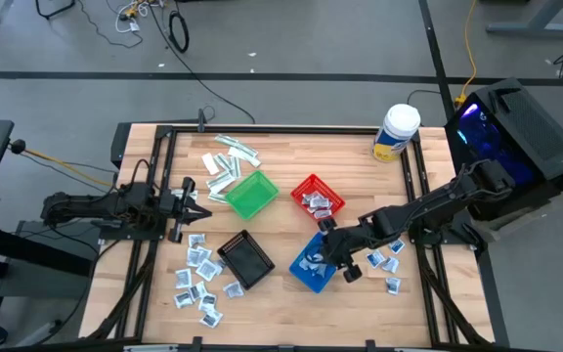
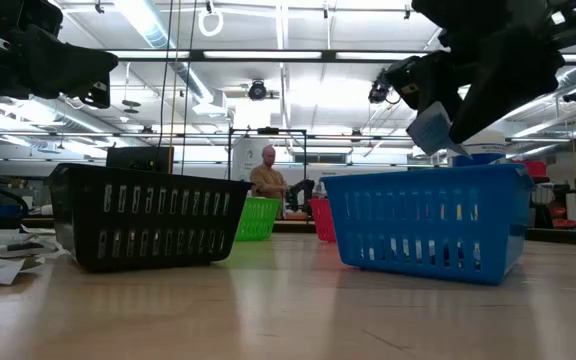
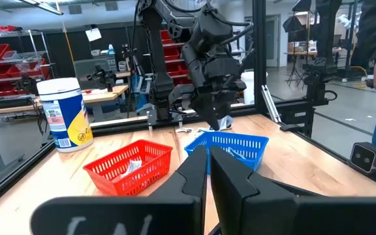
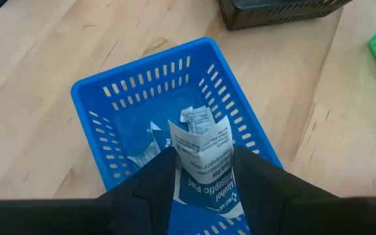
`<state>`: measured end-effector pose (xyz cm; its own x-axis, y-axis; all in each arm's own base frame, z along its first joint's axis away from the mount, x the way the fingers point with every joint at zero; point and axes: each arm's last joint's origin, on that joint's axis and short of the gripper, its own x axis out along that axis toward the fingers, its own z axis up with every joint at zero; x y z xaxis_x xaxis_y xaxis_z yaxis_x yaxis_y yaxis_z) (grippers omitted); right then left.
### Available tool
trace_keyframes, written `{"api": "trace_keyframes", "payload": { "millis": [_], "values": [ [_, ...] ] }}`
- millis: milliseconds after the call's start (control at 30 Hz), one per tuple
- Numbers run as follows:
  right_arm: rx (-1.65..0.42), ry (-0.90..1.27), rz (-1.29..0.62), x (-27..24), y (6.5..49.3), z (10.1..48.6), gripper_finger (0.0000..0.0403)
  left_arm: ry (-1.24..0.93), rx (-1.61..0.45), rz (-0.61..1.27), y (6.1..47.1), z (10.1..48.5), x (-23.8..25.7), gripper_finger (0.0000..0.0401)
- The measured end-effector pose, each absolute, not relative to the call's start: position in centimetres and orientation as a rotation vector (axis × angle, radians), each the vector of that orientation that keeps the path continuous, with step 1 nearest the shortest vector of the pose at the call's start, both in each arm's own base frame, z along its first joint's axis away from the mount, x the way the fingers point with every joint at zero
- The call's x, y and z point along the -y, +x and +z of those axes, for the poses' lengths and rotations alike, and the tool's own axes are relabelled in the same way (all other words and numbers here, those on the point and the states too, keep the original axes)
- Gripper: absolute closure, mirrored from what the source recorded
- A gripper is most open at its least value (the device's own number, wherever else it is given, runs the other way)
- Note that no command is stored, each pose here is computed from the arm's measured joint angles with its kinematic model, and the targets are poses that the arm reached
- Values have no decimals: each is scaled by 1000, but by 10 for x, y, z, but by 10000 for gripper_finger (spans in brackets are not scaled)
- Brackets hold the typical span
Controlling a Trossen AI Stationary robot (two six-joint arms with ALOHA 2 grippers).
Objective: Pick & Place First Aid Supplies
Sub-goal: Put the blue alcohol pad into the blue bin
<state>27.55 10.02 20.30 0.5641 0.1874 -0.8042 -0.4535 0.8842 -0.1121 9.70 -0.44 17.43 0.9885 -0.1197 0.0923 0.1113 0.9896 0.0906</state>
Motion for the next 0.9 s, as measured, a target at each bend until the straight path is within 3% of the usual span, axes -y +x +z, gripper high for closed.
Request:
{"api": "trace_keyframes", "payload": {
  "millis": [200, 567, 900],
  "values": [
    [-906, -320, 358, -98, 276, 203, 239, 85, 98, -116, 97, 174, 4, 376],
    [-974, -308, 350, -96, 271, 199, 162, 85, 98, -116, 97, 174, 4, 376],
    [-1108, -298, 390, -104, 249, 201, 150, 85, 97, -116, 97, 174, 4, 376]
  ]
}}
